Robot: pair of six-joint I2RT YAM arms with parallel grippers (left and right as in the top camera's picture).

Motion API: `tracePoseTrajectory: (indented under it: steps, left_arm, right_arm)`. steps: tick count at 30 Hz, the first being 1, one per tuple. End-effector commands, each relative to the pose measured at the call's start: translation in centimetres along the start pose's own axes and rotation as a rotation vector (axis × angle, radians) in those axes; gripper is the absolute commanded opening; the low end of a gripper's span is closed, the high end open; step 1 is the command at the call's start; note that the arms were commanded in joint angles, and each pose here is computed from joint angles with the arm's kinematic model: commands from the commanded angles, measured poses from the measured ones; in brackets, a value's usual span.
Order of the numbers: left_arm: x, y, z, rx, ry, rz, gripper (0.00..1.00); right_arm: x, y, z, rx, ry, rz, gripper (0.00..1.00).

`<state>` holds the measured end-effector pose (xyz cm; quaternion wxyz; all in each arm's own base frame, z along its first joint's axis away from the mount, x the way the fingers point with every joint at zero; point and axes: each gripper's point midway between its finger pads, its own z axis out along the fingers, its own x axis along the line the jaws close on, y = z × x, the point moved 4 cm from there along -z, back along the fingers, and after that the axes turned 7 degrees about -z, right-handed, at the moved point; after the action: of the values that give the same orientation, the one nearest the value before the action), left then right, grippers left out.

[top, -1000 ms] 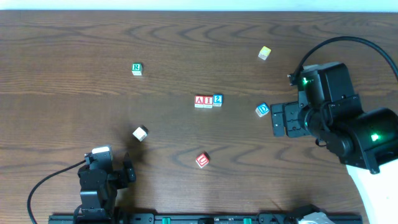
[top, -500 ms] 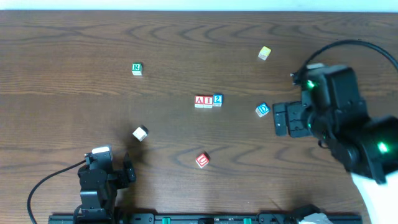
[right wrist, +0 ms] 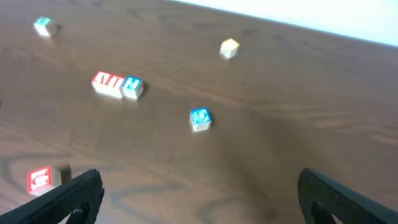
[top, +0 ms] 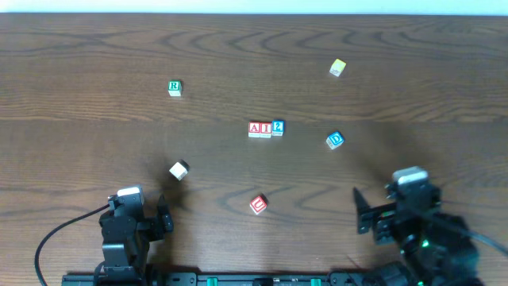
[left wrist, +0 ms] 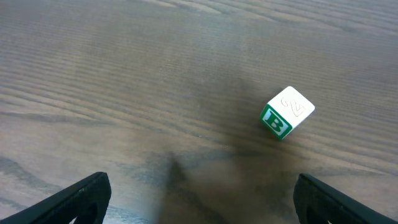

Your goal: Spell out Ai2

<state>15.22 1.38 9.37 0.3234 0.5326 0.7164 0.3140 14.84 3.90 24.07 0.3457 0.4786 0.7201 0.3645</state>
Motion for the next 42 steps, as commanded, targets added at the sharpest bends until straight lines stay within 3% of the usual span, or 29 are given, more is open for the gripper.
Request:
tracePoseTrajectory:
  steps: [1, 15, 23, 42]
  left_arm:
    - [0.2, -0.6, 0.3, 0.017, 0.006, 0.011, 0.95]
    - [0.2, -0.6, 0.3, 0.017, 0.006, 0.011, 0.95]
    - [0.2, -0.6, 0.3, 0.017, 0.006, 0.011, 0.95]
    - [0.2, -0.6, 0.3, 0.017, 0.006, 0.011, 0.95]
  right_arm:
    - [1.9, -2.7, 1.3, -0.018, 0.111, -0.014, 0.99]
    - [4.2, -10.0, 6.0, 0.016, 0.185, 0.019, 0.99]
    - [4.6, -12.0, 7.2, 0.072, 0.19, 0.017, 0.99]
    - [4.5, -11.7, 7.3, 0.058, 0.187, 0.019, 0.99]
